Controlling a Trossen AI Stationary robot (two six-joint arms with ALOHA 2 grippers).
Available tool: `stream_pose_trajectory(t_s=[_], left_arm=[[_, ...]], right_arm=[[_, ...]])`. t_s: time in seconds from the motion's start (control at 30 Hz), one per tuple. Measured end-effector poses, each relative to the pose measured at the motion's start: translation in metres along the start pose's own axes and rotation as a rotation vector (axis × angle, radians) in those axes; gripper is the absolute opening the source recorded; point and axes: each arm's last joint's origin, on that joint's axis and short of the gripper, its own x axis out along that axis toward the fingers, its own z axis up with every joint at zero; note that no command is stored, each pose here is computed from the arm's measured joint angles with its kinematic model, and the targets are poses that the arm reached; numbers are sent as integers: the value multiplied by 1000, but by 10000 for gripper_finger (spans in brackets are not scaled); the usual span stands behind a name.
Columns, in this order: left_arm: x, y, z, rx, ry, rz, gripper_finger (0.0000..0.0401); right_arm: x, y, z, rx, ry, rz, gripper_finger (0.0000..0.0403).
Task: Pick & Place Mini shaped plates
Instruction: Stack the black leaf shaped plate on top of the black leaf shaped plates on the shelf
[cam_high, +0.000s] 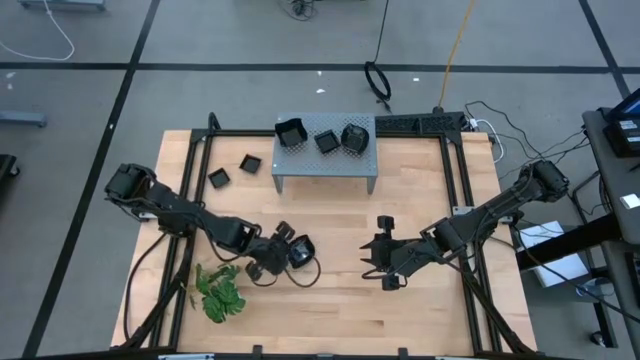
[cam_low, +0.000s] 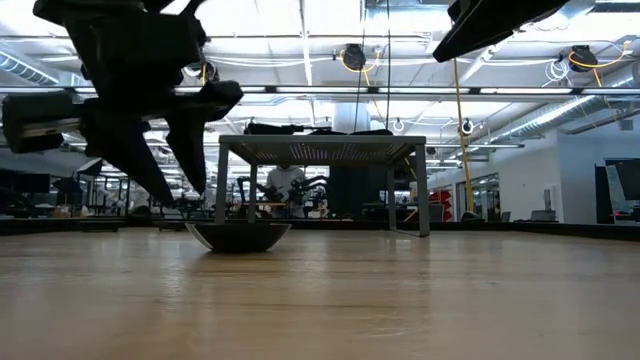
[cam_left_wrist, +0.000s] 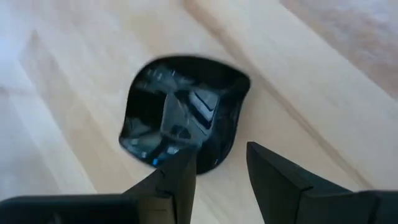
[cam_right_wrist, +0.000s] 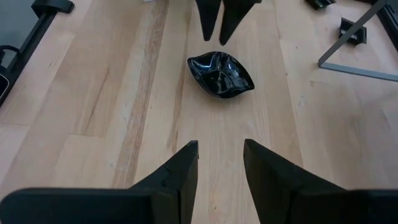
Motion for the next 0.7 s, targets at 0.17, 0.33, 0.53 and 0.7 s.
stream_pose_trajectory(t_s=[0.17, 0.33, 0.53, 0.7], left_arm=[[12, -10, 3, 145, 27, -13, 147], [31, -16, 6, 282, 103, 110, 147], [43, -16, 8, 301, 106, 160, 147], [47, -8, 15, 257, 29, 229, 147]], right_arm=[[2, 0, -3, 3, -8, 1, 116], [11, 1, -18, -22, -23, 5, 116], [20, 2, -32, -57, -45, 8, 116], [21, 2, -34, -71, -61, 11, 116]])
